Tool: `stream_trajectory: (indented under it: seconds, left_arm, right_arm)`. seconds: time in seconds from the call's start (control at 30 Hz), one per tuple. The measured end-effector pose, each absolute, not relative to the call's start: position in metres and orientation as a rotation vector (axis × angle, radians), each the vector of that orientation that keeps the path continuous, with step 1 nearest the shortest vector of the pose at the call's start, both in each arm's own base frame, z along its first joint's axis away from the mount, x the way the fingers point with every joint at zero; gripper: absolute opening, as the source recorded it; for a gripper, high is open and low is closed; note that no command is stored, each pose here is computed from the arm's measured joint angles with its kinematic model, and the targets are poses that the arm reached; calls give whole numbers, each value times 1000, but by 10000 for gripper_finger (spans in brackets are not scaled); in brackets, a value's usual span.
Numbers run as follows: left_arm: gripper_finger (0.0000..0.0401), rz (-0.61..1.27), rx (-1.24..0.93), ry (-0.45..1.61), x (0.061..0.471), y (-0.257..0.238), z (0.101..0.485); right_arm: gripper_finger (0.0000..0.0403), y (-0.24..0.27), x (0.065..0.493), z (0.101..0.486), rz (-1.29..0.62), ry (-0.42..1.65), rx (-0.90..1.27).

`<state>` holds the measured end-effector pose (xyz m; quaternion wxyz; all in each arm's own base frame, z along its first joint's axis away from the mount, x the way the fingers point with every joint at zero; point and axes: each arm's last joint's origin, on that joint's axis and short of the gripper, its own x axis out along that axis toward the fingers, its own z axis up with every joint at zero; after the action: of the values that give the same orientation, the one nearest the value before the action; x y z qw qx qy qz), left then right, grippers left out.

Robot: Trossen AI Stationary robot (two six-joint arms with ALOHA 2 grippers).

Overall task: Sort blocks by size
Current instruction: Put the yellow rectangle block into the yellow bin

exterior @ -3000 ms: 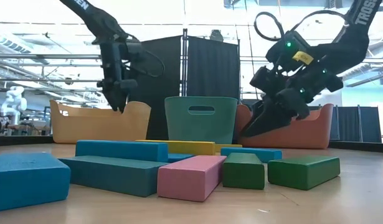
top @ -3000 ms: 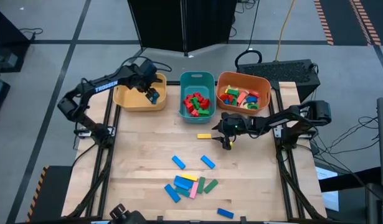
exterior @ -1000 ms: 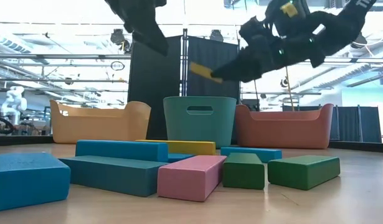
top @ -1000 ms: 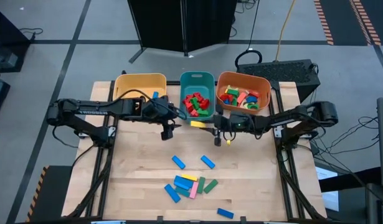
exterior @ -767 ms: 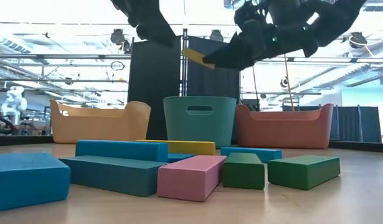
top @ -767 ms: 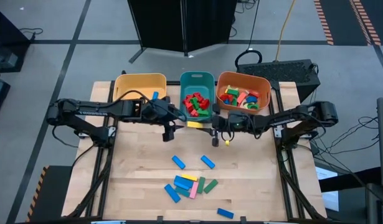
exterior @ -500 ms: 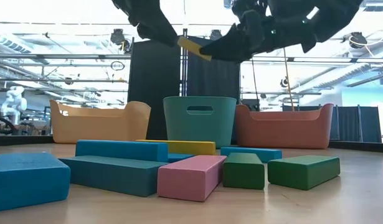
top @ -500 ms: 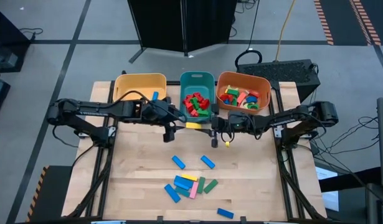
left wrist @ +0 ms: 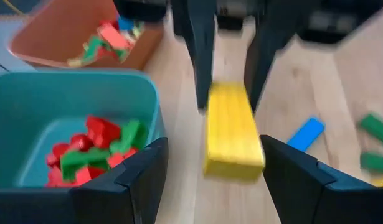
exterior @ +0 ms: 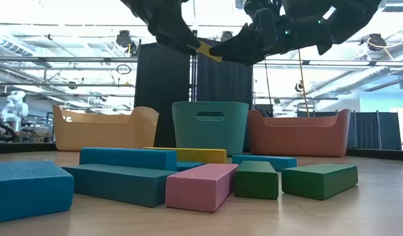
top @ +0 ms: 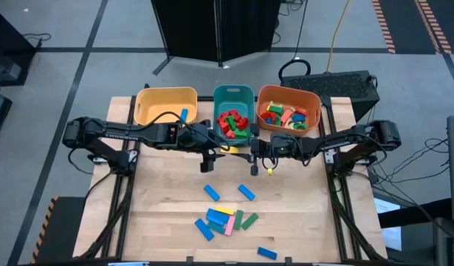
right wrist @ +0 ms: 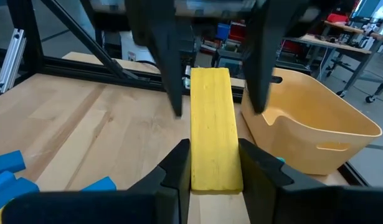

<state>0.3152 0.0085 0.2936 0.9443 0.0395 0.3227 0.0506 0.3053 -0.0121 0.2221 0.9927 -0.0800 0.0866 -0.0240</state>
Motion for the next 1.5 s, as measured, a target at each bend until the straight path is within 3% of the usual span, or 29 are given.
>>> stream_trajectory:
  seconds: [0.3,0.73,0.87,1.1,1.5]
  left_arm:
    - [228,76,79,652,319,8,291]
    - [79,74,87,643,320,8,291]
    - [78,86,88,644,320,8,291]
    - [77,102,87,647,319,8,291]
    - [77,272,142,672,317,14,290]
  right_arm:
    - [91,-12,305,222,-48,174,-160]
    - [91,-12,305,222,-43,179,-156]
    - [97,-12,305,222,-20,177,-154]
    - [140,-11,305,221,22,176,-52]
    - [189,-16,299,221,-218,252,-108]
